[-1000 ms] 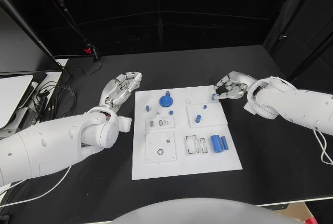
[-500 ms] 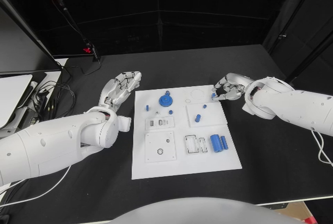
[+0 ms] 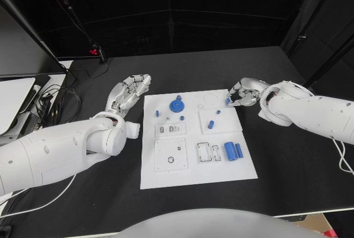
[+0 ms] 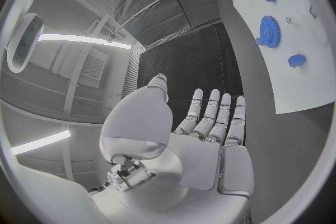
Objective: Assemble the parts on the task board
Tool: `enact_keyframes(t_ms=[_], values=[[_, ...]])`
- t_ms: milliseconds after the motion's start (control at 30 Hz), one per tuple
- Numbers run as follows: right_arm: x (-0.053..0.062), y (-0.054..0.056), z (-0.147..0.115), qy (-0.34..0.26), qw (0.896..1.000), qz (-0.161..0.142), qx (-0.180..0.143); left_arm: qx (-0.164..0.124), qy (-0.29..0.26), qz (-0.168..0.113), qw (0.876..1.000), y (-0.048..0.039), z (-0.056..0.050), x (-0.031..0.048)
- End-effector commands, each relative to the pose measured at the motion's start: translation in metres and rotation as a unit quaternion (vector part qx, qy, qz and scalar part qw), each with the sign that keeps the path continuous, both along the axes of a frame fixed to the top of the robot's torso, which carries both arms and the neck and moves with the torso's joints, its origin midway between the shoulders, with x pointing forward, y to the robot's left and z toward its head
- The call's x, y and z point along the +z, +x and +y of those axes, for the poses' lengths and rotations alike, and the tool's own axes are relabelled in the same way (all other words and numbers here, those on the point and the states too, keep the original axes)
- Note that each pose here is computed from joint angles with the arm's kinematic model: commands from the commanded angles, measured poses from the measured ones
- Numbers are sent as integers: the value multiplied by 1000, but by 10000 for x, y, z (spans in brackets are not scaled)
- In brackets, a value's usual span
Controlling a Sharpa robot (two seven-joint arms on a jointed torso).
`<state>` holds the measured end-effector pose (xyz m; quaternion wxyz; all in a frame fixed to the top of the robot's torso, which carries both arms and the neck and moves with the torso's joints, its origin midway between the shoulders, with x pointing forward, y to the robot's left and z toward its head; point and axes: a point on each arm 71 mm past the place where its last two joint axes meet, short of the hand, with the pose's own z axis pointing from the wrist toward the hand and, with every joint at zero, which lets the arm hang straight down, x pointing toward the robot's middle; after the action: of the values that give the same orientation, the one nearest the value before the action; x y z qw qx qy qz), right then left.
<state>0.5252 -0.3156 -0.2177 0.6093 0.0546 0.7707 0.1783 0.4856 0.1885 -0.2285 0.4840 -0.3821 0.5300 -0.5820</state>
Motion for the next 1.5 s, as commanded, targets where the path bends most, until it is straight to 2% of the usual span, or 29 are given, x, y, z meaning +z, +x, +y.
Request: enact_keyframes(t_ms=[33,1067,1367,1500], values=[[4,7,3,-9,1000,-1,-2,-16,-38,-149,988,-65,-14,218],[-26,16,65,-9,1000,5,3,-14,-37,-146,988,-67,0,215],[7,12,92,2,1000,-25,4,-14,-36,-145,989,-61,1,213],[49,0,98,13,998,-56,4,-14,-36,-145,989,-61,5,212]])
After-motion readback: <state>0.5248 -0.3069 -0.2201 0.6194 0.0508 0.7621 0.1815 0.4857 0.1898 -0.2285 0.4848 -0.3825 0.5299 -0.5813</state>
